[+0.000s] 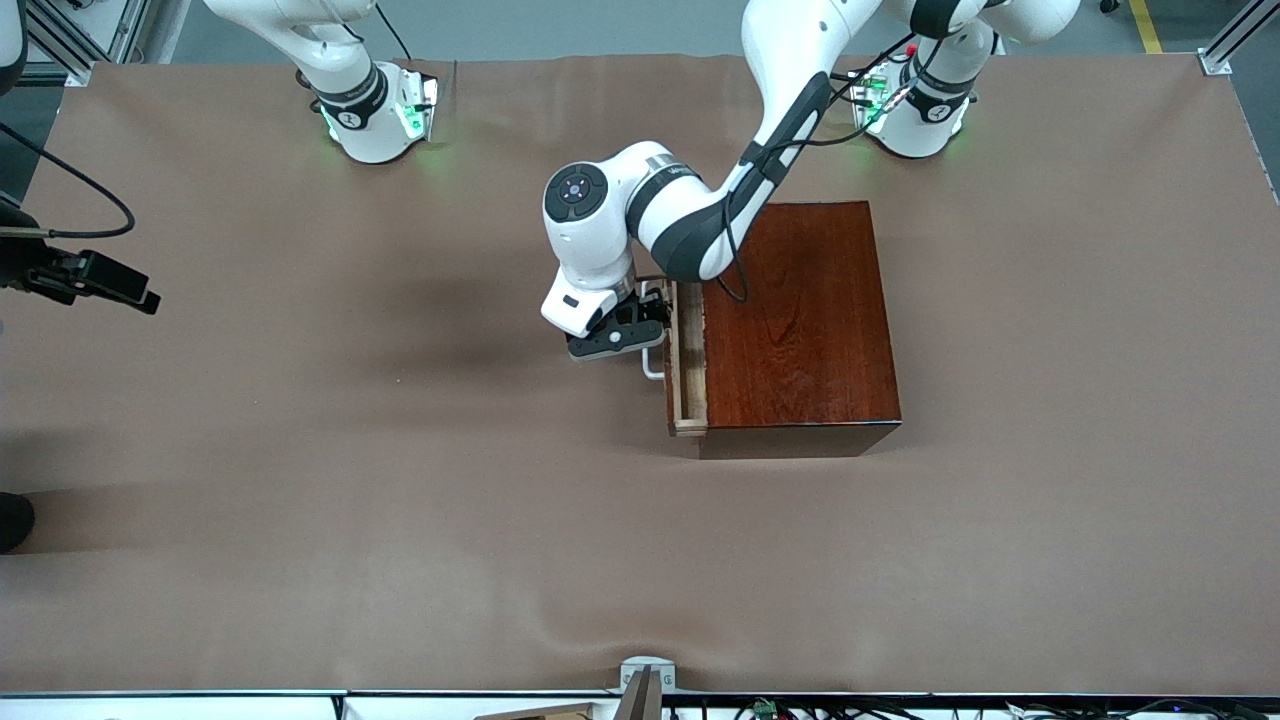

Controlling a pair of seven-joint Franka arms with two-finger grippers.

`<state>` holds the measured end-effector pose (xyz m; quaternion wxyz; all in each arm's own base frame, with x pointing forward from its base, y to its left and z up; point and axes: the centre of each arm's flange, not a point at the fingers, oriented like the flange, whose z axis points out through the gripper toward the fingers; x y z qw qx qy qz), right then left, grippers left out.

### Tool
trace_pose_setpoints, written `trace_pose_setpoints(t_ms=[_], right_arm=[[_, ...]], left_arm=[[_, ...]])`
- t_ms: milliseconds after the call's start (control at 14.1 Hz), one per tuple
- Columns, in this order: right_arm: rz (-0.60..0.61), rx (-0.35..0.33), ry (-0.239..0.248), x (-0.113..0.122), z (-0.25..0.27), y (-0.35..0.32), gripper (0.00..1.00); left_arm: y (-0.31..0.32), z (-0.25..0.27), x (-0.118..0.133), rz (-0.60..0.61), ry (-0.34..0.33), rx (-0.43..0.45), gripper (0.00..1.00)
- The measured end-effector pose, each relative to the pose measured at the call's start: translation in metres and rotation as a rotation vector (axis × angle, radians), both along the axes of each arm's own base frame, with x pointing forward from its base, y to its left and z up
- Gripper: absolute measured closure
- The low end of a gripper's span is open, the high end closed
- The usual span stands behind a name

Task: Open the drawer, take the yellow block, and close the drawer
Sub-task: 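Pull the drawer open by its handle with the left gripper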

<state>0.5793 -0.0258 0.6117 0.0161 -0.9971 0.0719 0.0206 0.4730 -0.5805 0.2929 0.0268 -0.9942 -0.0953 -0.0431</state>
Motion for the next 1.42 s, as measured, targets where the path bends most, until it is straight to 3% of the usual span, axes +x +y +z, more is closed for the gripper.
trace_pose_setpoints(t_ms=[1416], right_arm=[[0.0, 0.0, 0.001, 0.0, 0.0, 0.0, 0.0]], left_arm=[[-0.024, 0.005, -0.011, -0.02, -0.057, -0.107, 0.0]])
